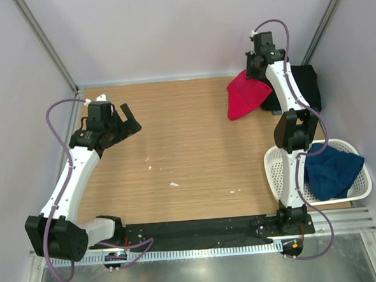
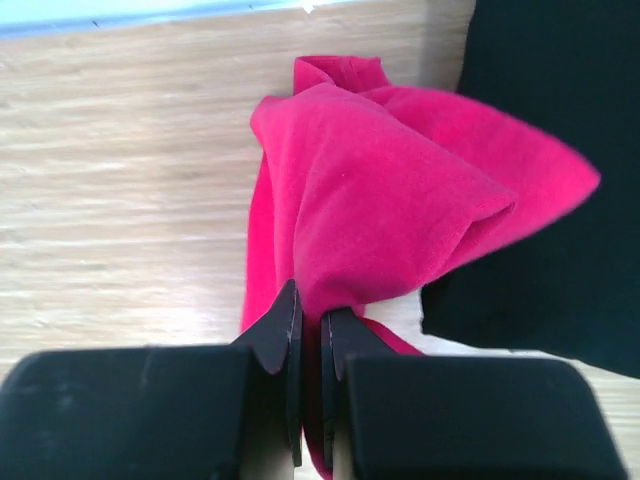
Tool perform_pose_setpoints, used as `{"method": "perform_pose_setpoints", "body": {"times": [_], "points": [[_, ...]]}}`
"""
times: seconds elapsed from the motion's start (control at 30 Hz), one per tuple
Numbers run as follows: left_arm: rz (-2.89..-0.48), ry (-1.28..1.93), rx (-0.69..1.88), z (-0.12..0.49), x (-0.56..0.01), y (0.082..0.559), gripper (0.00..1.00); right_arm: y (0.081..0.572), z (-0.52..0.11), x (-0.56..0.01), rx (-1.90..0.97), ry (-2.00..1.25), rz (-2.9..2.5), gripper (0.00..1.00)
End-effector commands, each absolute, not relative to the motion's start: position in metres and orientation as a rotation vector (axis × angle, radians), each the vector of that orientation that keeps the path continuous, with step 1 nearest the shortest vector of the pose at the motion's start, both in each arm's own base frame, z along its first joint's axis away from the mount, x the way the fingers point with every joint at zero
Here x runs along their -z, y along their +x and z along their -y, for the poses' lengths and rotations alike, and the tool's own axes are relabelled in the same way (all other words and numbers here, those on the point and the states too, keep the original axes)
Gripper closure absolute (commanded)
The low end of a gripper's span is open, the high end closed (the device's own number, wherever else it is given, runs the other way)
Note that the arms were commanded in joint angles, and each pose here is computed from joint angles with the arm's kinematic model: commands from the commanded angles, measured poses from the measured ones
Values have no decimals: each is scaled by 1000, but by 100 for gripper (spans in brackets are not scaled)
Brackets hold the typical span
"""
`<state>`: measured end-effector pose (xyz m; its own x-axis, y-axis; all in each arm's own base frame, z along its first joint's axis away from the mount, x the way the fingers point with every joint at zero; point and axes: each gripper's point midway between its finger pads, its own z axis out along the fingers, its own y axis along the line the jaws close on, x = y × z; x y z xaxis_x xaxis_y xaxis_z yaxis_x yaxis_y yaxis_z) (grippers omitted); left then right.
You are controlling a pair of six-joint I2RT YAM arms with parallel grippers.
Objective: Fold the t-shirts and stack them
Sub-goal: Neatly place the folded tshirt to the corner
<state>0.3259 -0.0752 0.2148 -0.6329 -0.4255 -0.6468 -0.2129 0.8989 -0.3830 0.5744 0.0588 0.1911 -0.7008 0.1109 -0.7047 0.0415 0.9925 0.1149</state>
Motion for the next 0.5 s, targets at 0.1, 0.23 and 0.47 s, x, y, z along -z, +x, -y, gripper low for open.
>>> {"method": "perform_pose_setpoints", "body": {"times": [0.1,0.23,0.47], "points": [[-2273,-461,373,79,-221,332,0,574,-22,-252,-27,45,-2231,99],[-2282,-464,366,78,-221,333,0,577,-19,-276,-78,-39,-2170,99],[-2305,-478,360,78,-218,334,0,585,24,-309,-5,-44,-2072,99]]}}
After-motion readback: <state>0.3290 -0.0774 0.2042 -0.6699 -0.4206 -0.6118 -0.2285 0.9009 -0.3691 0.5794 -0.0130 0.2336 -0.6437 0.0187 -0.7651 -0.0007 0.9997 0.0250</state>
